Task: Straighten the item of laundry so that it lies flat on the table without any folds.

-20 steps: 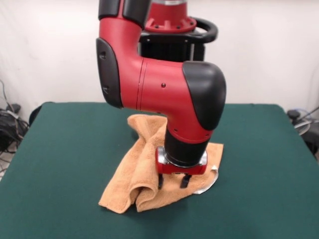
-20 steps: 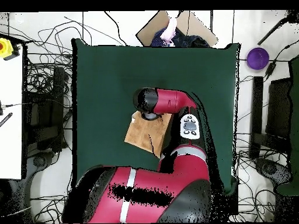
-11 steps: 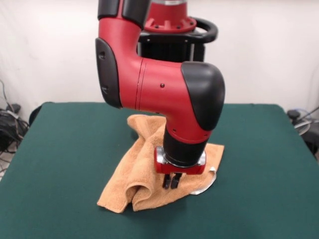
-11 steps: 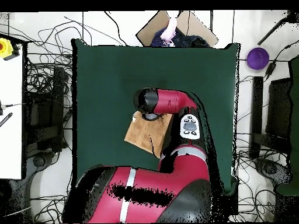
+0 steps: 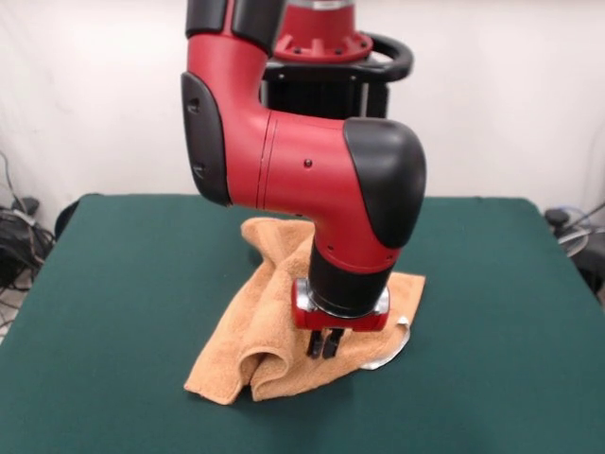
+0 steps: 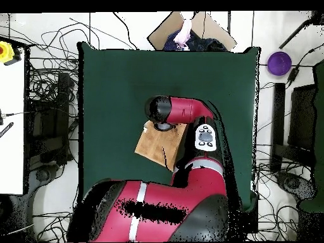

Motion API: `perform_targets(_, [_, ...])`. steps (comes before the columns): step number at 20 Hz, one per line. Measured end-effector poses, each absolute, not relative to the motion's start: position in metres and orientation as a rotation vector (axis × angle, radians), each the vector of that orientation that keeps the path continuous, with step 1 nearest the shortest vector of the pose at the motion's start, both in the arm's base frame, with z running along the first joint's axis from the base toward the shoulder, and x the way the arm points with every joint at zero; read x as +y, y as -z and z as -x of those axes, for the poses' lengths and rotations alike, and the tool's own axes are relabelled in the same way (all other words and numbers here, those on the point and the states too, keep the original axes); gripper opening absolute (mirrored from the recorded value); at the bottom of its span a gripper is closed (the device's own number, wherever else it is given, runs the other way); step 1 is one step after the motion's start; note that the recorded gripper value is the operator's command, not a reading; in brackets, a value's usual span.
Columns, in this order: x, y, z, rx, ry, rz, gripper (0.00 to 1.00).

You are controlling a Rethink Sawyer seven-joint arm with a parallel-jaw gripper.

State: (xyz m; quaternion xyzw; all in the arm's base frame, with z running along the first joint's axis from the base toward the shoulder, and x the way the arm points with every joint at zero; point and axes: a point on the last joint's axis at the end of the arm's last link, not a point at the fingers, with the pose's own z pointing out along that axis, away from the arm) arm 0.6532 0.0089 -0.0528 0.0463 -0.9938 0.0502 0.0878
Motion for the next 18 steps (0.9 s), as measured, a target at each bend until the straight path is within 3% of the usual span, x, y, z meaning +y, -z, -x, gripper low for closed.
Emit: perform_targets(18, [0.0091,0.0518,-0.6607,-2.972,-0.162,-0.145,0.0])
